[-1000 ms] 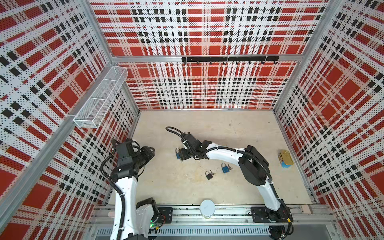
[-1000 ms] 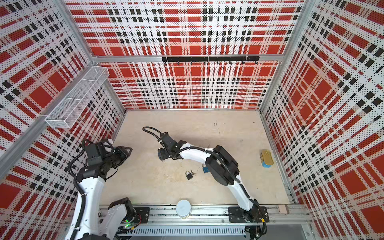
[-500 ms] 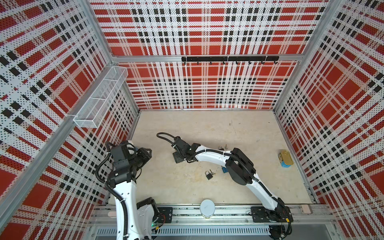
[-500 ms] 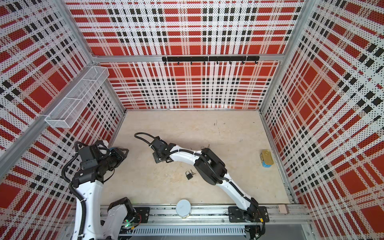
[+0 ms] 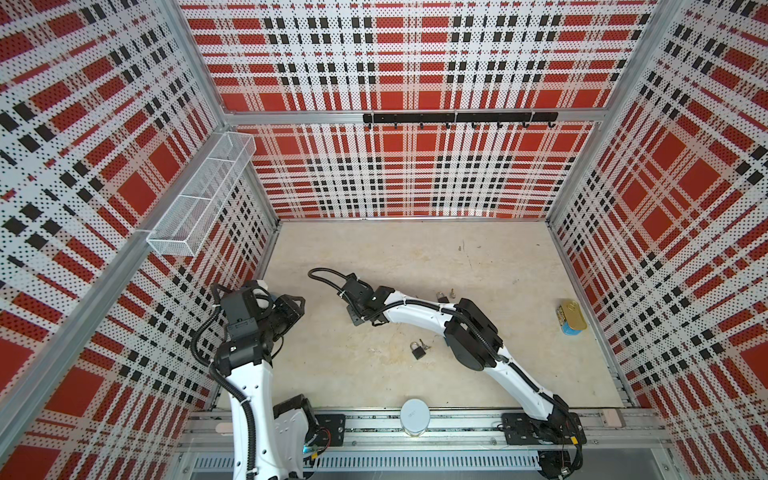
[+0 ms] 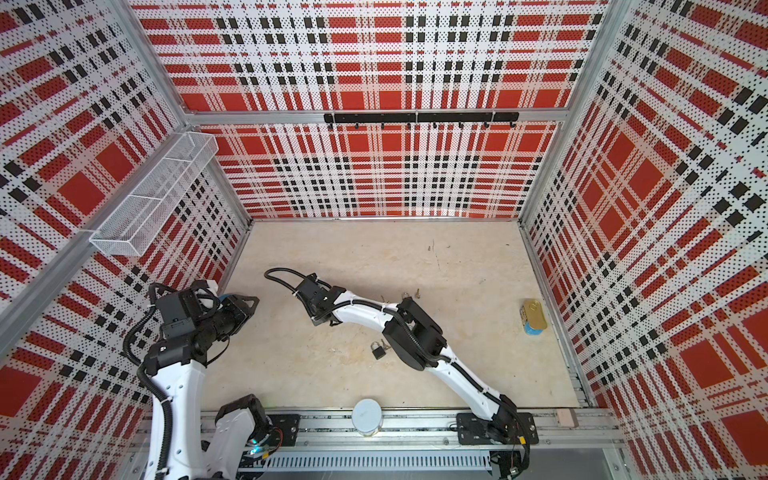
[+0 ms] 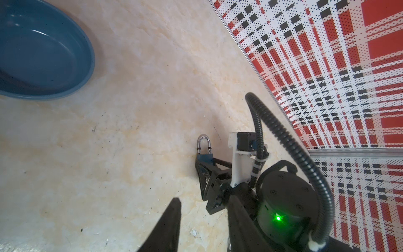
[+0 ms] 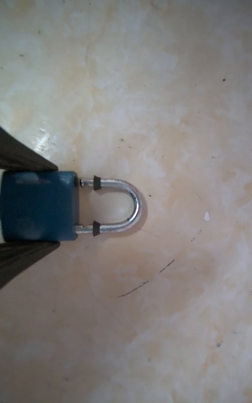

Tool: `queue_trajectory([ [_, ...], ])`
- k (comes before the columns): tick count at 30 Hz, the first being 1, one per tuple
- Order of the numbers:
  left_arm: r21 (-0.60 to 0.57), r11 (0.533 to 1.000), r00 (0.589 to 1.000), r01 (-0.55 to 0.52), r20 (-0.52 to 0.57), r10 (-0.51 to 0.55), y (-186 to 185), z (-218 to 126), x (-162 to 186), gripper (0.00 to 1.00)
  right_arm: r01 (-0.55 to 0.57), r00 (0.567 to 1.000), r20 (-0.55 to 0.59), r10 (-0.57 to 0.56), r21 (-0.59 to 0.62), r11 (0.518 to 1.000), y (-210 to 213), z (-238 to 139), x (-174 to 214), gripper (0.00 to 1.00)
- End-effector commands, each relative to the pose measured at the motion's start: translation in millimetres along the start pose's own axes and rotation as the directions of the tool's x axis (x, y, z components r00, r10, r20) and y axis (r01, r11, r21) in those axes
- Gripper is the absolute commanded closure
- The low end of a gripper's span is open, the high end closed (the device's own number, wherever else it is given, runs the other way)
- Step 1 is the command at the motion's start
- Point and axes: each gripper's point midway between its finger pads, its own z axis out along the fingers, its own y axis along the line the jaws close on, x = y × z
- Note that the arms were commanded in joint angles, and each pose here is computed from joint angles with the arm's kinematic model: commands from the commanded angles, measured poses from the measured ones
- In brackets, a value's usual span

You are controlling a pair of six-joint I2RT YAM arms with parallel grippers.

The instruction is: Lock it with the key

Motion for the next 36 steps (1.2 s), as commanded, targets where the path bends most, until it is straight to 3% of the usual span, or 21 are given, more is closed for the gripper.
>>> queue_trajectory([
  [1,0.017,1.000,1.000,0.002,0.016,-0.002,-1.0,-0.5,-2.8,0.60,0.045,0.998,-0.038,-0.043,0.054,0.998,-9.7,6.3,14.8,0.66],
  [8,0.025,1.000,1.000,-0.001,0.014,0.001,-1.9,-0.6,-1.8,0.60,0.072,0.997,-0.035,-0.070,0.049,0.996,-9.2,7.0,15.3,0.49],
  [25,0.029,1.000,1.000,-0.003,0.010,0.003,-0.9,1.4,-0.2,0.60,0.081,0.995,-0.066,-0.078,0.049,0.995,-6.9,17.8,22.0,0.47],
  [26,0.029,1.000,1.000,-0.003,0.009,0.002,-0.8,1.5,-0.1,0.60,0.081,0.995,-0.069,-0.077,0.049,0.996,-7.4,19.3,22.8,0.49],
  [29,0.028,1.000,1.000,-0.005,0.012,0.004,-1.2,1.2,-1.3,0.60,0.078,0.995,-0.069,-0.075,0.042,0.996,-6.3,20.3,22.0,0.72],
  [31,0.028,1.000,1.000,-0.005,0.013,0.005,-1.5,1.0,-1.6,0.60,0.075,0.996,-0.057,-0.073,0.034,0.997,-5.6,17.0,18.6,0.82],
  [36,0.027,1.000,1.000,0.001,0.012,-0.001,0.2,2.1,-1.5,0.60,0.082,0.997,0.004,-0.082,0.013,0.997,-7.9,-4.6,5.8,0.89],
])
